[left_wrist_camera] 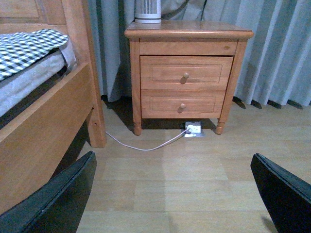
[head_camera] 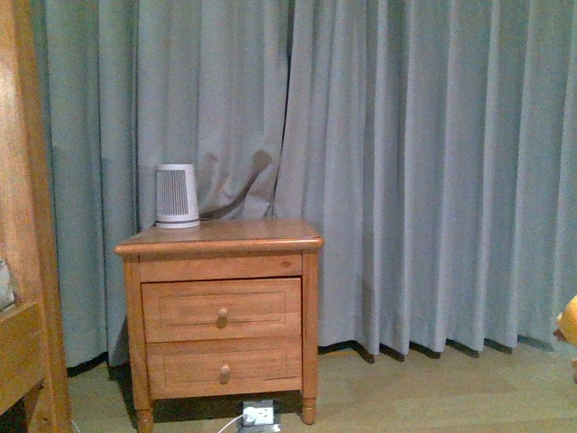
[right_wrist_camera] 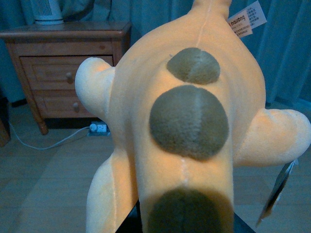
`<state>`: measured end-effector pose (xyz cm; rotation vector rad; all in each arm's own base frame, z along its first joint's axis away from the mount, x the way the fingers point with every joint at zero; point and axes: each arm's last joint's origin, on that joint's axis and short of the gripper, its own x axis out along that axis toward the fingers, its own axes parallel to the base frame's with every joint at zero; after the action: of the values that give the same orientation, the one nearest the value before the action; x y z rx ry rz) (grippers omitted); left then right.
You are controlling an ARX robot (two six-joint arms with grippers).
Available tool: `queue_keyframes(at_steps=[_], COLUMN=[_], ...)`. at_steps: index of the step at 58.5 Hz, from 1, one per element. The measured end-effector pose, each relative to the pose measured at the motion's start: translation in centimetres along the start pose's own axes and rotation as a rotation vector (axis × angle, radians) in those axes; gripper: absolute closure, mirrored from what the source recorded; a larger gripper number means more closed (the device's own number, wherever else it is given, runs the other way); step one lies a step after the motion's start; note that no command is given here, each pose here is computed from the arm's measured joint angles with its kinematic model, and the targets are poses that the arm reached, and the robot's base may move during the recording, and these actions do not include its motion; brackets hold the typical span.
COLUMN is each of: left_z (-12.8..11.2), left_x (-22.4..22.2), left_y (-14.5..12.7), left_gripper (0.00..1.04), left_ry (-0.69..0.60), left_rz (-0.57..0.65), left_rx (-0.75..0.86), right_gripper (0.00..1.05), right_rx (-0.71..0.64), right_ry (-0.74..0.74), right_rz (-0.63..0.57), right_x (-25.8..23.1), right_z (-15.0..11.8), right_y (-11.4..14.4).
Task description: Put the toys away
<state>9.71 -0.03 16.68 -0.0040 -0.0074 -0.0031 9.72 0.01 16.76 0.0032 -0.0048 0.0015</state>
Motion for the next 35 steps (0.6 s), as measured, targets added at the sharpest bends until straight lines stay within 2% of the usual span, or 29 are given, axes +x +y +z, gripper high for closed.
queue_keyframes(at_steps=[35], left_z=[0.00], left_x=[0.00], left_y=[0.00], left_gripper=[0.06], left_ry=[0.000], left_rz=[0.000], left_rx=[0.000], right_gripper=[0.98], right_rx=[0.000], right_ry=[0.000], right_rz=[0.000], right_x=[0.00], right_z=[0.00], right_y=[0.00])
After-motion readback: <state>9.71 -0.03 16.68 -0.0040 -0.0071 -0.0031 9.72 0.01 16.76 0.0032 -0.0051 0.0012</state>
